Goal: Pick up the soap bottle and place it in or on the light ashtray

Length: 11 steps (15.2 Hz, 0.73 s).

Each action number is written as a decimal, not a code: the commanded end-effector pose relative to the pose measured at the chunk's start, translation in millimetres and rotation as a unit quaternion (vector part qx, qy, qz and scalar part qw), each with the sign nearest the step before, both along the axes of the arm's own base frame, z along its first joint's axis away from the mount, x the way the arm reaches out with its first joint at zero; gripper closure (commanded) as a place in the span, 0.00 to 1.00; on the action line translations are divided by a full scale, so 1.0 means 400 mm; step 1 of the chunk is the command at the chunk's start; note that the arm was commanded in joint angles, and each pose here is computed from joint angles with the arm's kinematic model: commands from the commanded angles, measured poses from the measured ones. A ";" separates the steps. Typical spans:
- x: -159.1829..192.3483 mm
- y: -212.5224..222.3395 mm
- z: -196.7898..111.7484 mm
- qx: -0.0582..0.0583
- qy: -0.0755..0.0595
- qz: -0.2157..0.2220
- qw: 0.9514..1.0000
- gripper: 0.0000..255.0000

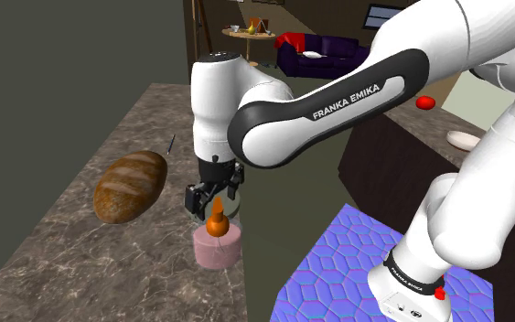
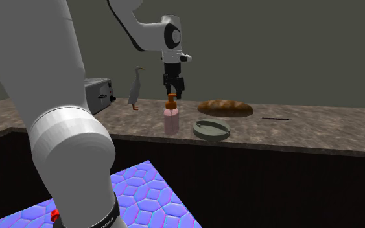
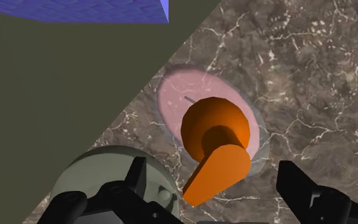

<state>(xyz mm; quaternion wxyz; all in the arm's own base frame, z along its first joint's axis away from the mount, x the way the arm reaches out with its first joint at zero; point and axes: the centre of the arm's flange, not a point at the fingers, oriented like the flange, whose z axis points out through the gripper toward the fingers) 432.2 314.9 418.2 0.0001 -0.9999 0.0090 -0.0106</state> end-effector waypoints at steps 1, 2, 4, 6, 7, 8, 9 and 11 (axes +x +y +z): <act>0.001 0.003 -0.020 0.000 0.000 0.000 1.000 0.00; 0.001 0.003 -0.020 0.000 0.000 0.000 1.000 0.00; 0.001 0.003 -0.020 0.000 0.000 0.000 1.000 0.00; 0.001 0.003 -0.020 0.000 0.000 0.000 1.000 0.00; 0.001 0.003 -0.020 0.000 0.000 0.000 1.000 0.00; 0.001 0.003 -0.020 0.000 0.000 0.000 1.000 0.00; 0.001 0.003 -0.020 0.000 0.000 0.000 1.000 1.00; 0.001 0.003 -0.020 0.000 0.000 0.000 1.000 1.00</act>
